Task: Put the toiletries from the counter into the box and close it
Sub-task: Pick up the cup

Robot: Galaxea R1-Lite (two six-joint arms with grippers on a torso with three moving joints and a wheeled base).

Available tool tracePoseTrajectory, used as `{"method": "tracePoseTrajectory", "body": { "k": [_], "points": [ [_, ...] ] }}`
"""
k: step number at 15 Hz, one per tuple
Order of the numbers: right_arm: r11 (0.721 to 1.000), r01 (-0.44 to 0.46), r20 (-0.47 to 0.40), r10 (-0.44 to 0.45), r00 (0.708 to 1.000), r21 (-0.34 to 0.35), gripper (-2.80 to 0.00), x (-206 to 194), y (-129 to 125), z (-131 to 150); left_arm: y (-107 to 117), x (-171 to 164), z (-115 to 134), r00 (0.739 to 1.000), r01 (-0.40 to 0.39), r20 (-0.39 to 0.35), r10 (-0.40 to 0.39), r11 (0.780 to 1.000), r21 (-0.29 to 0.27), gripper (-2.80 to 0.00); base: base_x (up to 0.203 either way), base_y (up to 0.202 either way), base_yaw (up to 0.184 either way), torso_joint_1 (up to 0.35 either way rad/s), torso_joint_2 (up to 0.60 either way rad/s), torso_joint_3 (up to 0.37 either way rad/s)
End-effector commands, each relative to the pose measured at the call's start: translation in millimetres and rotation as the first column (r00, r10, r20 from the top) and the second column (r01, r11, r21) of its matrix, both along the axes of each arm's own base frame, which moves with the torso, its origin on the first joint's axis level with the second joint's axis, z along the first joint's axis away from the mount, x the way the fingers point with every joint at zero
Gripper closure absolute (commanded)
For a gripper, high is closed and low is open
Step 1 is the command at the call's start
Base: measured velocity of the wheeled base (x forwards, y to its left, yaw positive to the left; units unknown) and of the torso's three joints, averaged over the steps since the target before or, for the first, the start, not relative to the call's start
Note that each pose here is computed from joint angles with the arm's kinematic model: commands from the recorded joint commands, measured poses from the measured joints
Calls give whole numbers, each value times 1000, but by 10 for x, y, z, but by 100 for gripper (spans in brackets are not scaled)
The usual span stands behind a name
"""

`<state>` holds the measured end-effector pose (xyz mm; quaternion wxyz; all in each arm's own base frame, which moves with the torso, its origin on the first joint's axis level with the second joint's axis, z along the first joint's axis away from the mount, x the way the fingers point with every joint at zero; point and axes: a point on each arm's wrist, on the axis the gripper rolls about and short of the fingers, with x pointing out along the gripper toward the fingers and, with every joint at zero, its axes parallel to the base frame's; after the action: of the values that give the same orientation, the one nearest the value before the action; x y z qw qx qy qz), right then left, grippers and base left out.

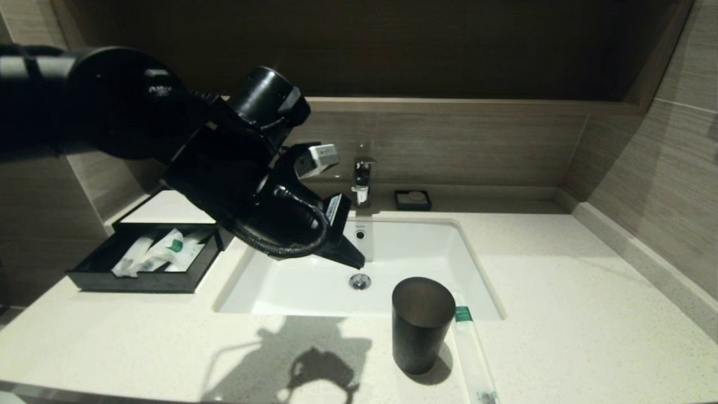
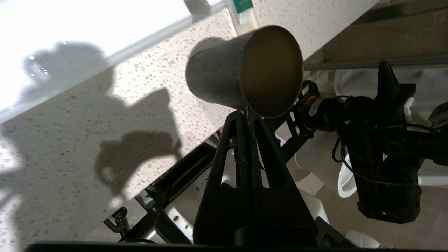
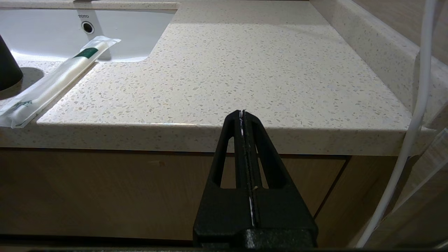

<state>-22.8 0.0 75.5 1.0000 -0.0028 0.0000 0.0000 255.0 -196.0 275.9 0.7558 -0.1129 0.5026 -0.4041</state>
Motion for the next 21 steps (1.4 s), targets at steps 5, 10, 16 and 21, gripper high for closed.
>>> {"method": "tracePoseTrajectory", "body": {
  "k": [5,10,16,21],
  "points": [
    [1000,0,0,0,1000,-1,0,0,0,0,-90,-87,-28,999,36,-31,-35,999,19,-280,0,0,0,0,0,0],
    [1000,0,0,0,1000,-1,0,0,0,0,-164,-64,-72,999,33,-37,-31,998,53,-280,0,0,0,0,0,0],
    [1000,0,0,0,1000,-1,0,0,0,0,-181,-105,-124,996,84,-13,-83,994,77,-280,0,0,0,0,0,0],
    [1000,0,0,0,1000,-1,0,0,0,0,-148,-147,-139,995,95,-6,-95,992,78,-280,0,0,0,0,0,0]
  ]
}}
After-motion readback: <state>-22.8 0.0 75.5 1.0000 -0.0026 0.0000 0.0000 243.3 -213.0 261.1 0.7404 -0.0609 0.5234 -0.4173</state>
